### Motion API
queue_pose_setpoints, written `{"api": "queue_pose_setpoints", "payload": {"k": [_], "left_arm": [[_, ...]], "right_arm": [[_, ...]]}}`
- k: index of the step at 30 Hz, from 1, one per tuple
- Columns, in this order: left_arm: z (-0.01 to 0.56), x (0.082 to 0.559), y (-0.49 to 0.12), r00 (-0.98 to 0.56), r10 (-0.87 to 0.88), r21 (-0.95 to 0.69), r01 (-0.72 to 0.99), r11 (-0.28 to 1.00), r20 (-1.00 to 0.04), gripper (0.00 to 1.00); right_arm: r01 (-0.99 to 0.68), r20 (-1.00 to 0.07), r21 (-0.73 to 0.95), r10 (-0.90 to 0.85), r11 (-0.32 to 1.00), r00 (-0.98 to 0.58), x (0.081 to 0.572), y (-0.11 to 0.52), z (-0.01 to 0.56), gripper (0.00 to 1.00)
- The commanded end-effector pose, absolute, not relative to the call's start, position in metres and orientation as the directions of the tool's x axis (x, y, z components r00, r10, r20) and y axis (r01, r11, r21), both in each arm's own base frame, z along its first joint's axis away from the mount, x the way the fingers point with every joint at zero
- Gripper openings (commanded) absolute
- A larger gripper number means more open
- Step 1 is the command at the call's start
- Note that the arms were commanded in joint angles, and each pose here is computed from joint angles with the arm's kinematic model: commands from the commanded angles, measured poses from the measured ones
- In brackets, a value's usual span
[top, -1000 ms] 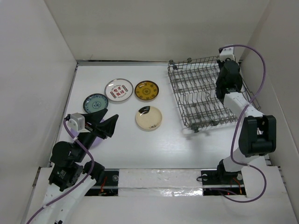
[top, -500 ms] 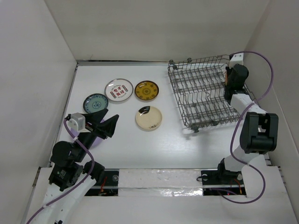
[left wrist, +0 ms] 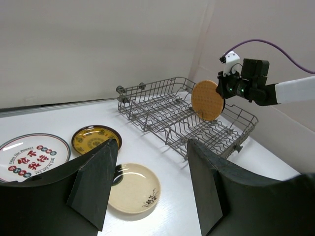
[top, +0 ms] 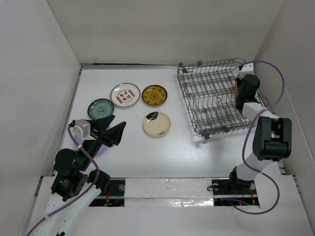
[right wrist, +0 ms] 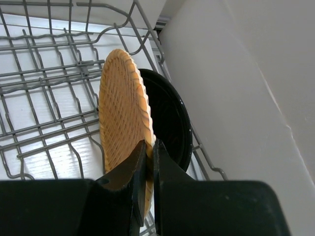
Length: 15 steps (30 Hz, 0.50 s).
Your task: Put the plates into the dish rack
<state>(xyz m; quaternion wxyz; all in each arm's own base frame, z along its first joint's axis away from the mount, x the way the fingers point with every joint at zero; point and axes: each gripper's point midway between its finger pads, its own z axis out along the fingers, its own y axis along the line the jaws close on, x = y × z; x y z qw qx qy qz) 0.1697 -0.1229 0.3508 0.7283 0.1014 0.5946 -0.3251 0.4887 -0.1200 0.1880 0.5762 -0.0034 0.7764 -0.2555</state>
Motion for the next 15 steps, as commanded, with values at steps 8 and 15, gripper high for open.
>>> {"api": "queue_pose_setpoints", "payload": {"k": [8,15], "left_arm": [[0.366,0.164,-0.124,0.126,-0.383,-0.228,0.621,0.749,-0.915,0.56],[0.364,0.167,-0.126,0.115,-0.377,-0.230,0.620,0.750,-0.919,0.56]], "right_arm": [[0.326,-0.921,-0.349,-0.258,0.879,-0.291,0.495,-0.122,0.184,0.22],[0.384,-0.960,-0.252,-0.180,0.888,-0.214,0.501,-0.122,0.207,0.71]]}}
